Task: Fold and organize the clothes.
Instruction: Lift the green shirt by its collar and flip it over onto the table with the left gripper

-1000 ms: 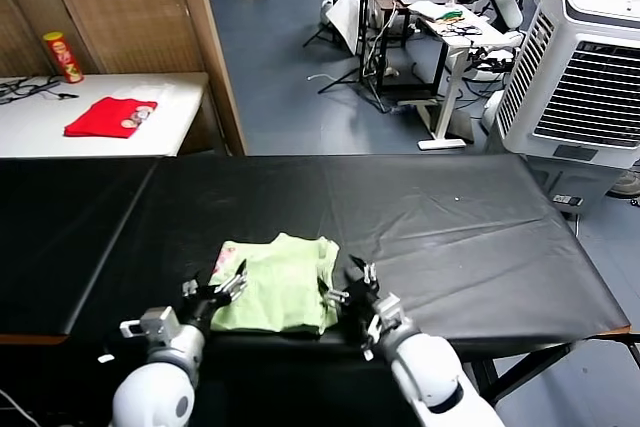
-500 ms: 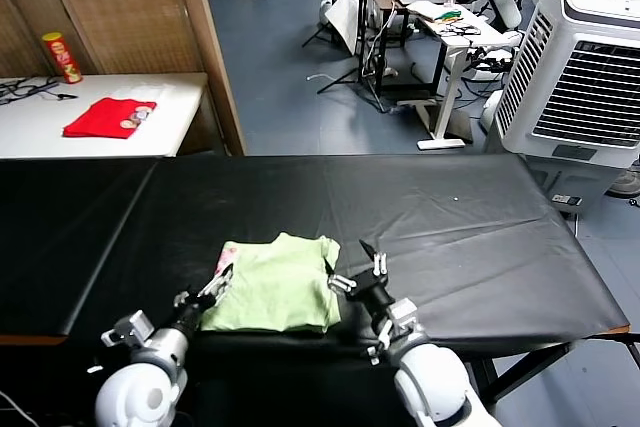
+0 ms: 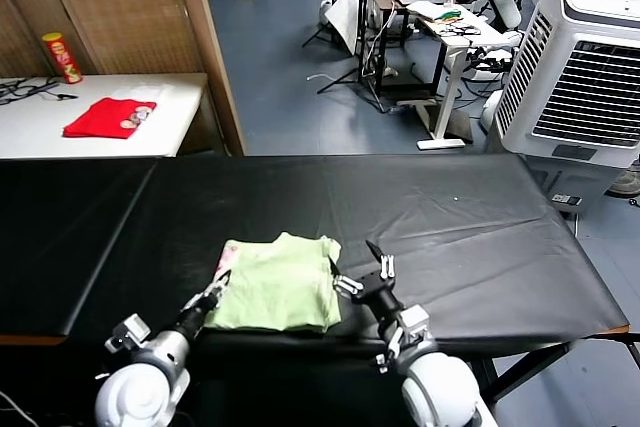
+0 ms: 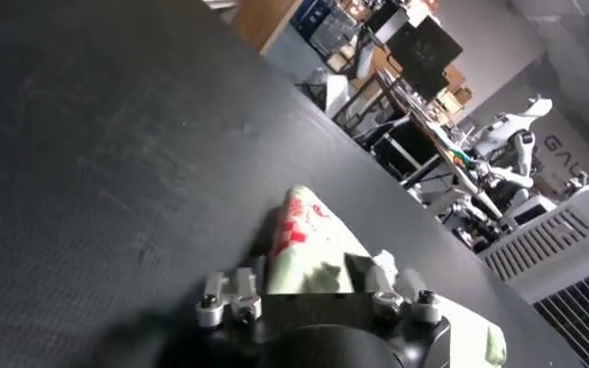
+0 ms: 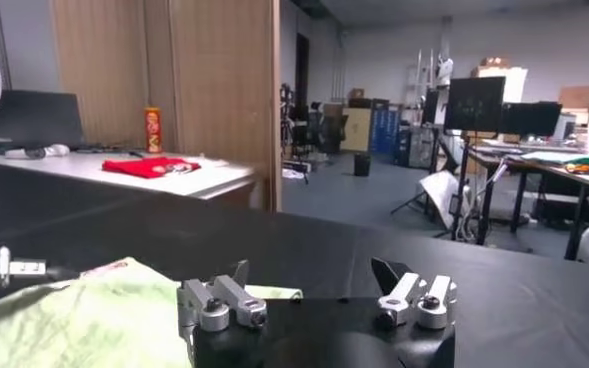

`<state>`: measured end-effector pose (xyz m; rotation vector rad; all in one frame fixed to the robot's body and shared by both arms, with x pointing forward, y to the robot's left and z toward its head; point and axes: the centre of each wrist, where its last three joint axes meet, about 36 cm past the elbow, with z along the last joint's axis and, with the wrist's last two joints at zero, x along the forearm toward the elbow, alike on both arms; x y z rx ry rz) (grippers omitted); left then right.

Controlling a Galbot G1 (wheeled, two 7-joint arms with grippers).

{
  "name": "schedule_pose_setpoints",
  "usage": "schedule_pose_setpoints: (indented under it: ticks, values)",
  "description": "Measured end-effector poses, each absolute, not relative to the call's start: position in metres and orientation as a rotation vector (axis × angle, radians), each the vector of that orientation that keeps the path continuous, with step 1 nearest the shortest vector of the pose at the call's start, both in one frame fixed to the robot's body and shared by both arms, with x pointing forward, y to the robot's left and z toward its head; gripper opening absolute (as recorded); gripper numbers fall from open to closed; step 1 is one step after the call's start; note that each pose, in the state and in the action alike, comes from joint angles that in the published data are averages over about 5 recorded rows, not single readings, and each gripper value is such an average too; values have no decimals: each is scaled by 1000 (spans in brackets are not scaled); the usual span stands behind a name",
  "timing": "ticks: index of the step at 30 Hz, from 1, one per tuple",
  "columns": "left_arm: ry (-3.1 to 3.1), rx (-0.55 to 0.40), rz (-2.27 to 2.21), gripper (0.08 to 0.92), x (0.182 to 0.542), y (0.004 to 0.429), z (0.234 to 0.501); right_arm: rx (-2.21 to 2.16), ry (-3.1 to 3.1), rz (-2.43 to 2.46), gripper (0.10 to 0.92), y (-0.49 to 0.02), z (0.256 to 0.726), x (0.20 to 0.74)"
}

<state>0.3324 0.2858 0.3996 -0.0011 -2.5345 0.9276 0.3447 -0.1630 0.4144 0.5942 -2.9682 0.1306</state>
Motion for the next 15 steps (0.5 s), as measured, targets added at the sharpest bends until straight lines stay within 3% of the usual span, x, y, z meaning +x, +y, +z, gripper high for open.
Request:
schedule_pose_setpoints:
  ticks: [3,5,15]
  values:
    - [-2573,28,824,178,332,285,405,563,-2963,161,798,-164,414,343]
    - [-2608,64,726,152,332,286,411,536,-2956,176,798,-165,413,341]
    - [-2801,239,59,156,332,341,441,466,-2947,190,798,-173,410,338]
